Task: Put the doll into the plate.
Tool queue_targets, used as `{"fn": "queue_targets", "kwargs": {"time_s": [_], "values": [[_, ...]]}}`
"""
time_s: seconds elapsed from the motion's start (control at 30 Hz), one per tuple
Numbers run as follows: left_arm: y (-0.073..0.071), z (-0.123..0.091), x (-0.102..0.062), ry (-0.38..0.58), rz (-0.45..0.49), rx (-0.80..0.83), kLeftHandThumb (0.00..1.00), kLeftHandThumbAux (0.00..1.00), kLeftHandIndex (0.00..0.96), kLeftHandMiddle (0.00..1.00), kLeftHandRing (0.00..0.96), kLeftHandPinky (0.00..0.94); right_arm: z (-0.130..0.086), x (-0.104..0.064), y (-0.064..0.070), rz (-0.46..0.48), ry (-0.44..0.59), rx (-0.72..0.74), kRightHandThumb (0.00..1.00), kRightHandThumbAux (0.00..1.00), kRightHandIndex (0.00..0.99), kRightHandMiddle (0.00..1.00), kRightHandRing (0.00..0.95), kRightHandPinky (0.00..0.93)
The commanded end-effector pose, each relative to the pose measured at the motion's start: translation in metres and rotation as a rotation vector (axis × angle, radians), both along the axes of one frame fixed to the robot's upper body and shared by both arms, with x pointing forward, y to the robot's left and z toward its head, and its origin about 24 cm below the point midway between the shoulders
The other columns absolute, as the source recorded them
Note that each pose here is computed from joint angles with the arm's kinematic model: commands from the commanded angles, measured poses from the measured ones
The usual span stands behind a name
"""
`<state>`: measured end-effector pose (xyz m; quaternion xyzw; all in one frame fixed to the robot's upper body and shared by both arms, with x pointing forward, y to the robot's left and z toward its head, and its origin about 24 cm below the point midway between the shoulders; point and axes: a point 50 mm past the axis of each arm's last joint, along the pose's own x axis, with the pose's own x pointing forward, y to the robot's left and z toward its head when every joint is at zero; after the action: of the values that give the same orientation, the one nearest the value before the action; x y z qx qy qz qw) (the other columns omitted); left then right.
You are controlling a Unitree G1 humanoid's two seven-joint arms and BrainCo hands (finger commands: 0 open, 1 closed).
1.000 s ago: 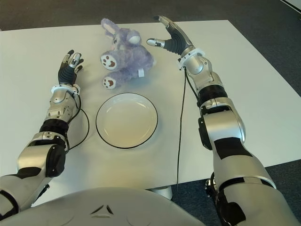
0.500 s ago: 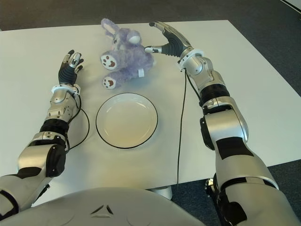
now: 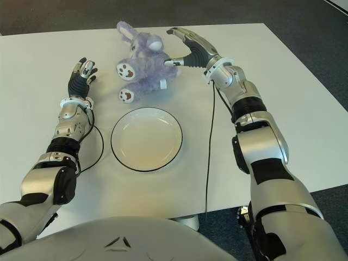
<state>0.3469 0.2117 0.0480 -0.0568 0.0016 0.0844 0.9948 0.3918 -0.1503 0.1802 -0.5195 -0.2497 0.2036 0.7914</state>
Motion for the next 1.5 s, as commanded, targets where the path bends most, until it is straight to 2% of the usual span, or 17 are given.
{"fn": "queue_targets", "kwargs": {"time_s": [0.03,0.67,0.9,1.03,1.3,1.5], "values": [[-0.004,-0.019,-0.007,0.086,0.004,-0.010,0.000,0.444,0.000,0.157,0.134,0.023,0.010,0.000,0.003,0.031,-0.036,-0.038,0.073,0.301,0.000,0.000,0.000,0.000],[-0.004,-0.019,-0.006,0.090,0.004,-0.006,0.000,0.431,0.000,0.149,0.124,0.021,0.012,-0.005,0.007,0.067,-0.114,-0.093,0.041,0.336,0.000,0.000,0.000,0.000],[-0.004,-0.019,-0.007,0.086,0.002,-0.010,0.000,0.430,0.000,0.151,0.134,0.035,0.011,-0.005,0.009,0.070,-0.119,-0.094,0.041,0.347,0.000,0.000,0.000,0.000],[-0.004,-0.019,-0.007,0.084,0.000,-0.009,0.000,0.428,0.000,0.148,0.129,0.003,0.011,-0.005,0.009,0.073,-0.116,-0.095,0.047,0.355,0.000,0.000,0.000,0.000],[-0.005,-0.019,-0.007,0.083,-0.003,-0.009,0.000,0.424,0.000,0.155,0.138,0.039,0.012,-0.006,0.012,0.077,-0.123,-0.113,0.056,0.374,0.000,0.000,0.000,0.000],[-0.005,-0.020,-0.007,0.085,-0.002,-0.010,0.000,0.420,0.000,0.158,0.141,0.032,0.012,-0.006,0.013,0.080,-0.124,-0.099,0.056,0.378,0.000,0.000,0.000,0.003]]}}
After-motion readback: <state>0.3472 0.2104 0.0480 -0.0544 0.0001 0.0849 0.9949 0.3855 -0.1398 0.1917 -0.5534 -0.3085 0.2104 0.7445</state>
